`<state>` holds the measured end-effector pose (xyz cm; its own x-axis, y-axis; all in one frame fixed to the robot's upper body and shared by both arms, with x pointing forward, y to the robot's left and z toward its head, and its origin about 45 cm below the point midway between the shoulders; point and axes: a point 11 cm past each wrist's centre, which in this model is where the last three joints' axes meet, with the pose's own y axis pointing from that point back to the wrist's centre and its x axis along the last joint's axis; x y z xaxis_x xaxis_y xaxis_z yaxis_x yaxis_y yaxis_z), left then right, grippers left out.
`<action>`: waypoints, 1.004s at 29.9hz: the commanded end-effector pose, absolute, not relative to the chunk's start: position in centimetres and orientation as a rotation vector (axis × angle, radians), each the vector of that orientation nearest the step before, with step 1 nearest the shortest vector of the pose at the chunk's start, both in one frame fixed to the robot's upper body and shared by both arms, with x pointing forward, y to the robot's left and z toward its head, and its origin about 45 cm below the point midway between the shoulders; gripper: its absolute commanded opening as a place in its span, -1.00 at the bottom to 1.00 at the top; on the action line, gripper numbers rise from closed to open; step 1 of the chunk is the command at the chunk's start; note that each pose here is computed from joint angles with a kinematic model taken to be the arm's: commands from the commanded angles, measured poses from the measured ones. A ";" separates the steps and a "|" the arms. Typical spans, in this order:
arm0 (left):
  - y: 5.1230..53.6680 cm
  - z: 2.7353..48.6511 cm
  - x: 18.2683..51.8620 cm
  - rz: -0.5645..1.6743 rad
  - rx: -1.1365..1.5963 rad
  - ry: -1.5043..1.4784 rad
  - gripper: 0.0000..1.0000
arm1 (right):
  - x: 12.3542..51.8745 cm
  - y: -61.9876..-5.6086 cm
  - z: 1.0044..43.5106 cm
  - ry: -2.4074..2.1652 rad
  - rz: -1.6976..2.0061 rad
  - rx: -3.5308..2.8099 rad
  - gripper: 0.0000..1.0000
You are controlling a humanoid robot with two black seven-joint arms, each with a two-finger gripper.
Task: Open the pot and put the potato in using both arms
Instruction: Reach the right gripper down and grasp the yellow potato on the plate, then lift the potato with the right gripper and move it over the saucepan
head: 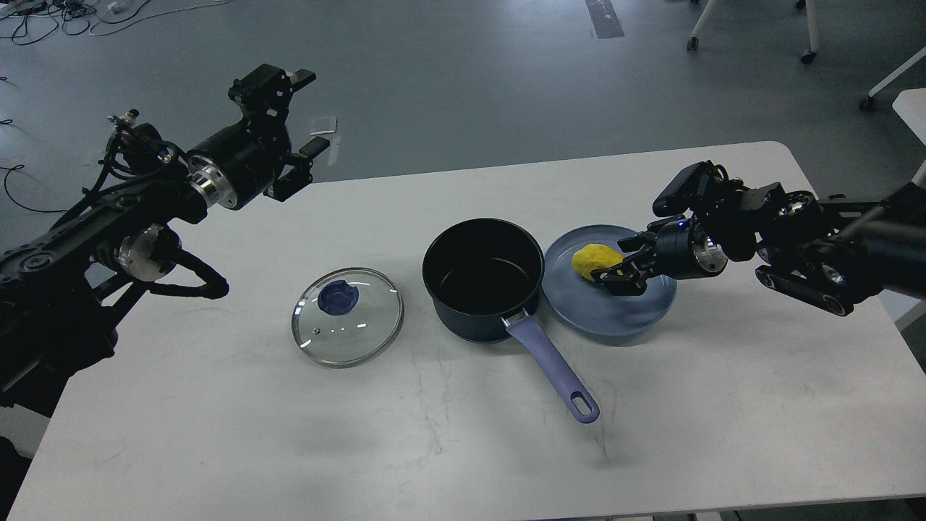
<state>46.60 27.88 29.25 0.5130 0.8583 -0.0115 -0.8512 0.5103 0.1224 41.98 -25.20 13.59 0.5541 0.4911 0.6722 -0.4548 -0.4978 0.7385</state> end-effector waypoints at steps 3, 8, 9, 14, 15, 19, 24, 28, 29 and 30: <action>28.8 29.5 46.5 1.043 0.114 0.065 0.97 | 41.9 -24.3 12.7 0.075 1.150 1.735 -0.53; 29.6 29.8 46.5 1.056 0.118 0.057 0.97 | 42.3 -23.9 13.1 0.065 1.185 1.724 -0.82; 29.6 29.8 46.5 1.056 0.118 0.057 0.97 | 42.3 -23.9 13.1 0.065 1.185 1.724 -0.82; 29.7 29.8 46.5 1.057 0.120 0.057 0.97 | 43.9 -22.5 15.9 0.038 1.253 1.716 -1.00; 29.7 29.8 46.4 1.057 0.121 0.058 0.97 | 44.5 -22.4 16.8 0.024 1.270 1.705 -1.00; 29.7 29.8 46.5 1.057 0.120 0.057 0.97 | 46.4 -21.3 20.4 -0.040 1.360 1.683 -1.00; 29.9 29.9 46.4 1.060 0.121 0.055 0.97 | 47.2 -17.7 24.1 -0.070 1.455 1.726 -1.00; 29.9 29.9 46.4 1.060 0.121 0.055 0.97 | 45.4 -12.0 23.3 0.007 1.501 1.824 -1.00; 29.9 29.9 46.4 1.060 0.121 0.055 0.97 | 45.0 -11.2 22.9 0.022 1.504 1.835 -1.00; 29.9 29.9 46.4 1.060 0.121 0.055 0.97 | 44.6 -10.2 22.3 0.048 1.508 1.844 -1.00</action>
<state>46.43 29.87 29.85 0.4890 0.8722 0.0124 -0.8660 0.4837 0.1265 45.71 -12.89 23.42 0.3100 0.4508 0.8371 -0.4583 -0.7006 0.5470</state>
